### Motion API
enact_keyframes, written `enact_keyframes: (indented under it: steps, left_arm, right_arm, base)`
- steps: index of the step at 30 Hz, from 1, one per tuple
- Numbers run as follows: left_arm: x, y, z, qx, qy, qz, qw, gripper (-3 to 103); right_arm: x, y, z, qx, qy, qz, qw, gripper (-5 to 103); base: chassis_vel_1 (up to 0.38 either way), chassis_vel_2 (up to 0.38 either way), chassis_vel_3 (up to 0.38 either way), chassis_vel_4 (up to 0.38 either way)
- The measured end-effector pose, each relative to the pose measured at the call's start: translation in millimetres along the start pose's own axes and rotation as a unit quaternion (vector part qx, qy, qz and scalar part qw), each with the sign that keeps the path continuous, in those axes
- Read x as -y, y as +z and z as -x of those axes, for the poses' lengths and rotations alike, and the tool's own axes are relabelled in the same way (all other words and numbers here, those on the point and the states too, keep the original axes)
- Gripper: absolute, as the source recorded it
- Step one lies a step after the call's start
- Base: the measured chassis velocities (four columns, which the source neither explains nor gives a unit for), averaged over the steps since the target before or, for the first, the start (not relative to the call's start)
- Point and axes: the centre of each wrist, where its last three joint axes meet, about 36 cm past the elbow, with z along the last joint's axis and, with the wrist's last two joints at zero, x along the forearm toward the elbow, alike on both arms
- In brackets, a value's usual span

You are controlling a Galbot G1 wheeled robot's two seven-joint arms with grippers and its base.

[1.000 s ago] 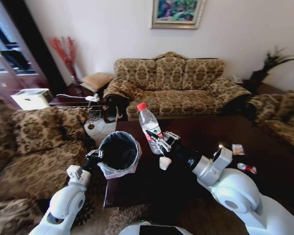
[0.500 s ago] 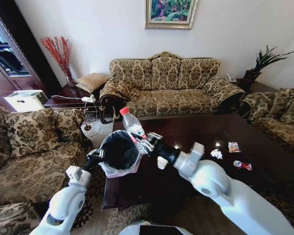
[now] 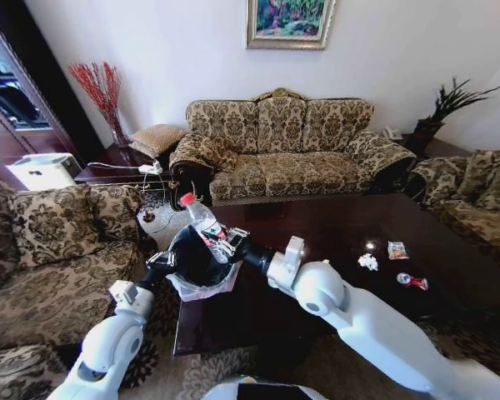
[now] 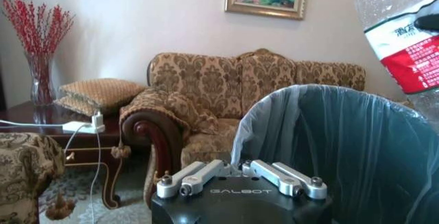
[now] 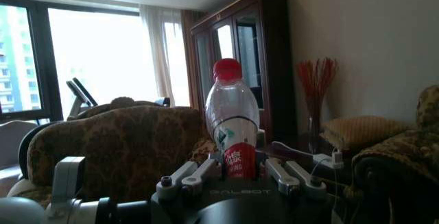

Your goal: Move to the front of the table and place the trash on the table into the trash bin.

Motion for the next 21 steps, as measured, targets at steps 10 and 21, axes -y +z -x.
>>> enact_keyframes:
  steps: [10,21]
  left_arm:
    - [0.4,3.4,-0.6,-0.004,-0.002,-0.005,1.0000,3]
    - [2.0,1.9,-2.2,-0.003,-0.001,-0.006,1.0000,3]
  right_arm:
    - [-1.6,3.0,5.8,-0.005,-0.006,0.001,1.000,38]
    - [2.2,2.5,1.5,-0.009,-0.005,-0.002,1.000,77]
  base:
    - [0.000,0.000,0.000,0.000]
    - [0.000,0.000,0.000,0.000]
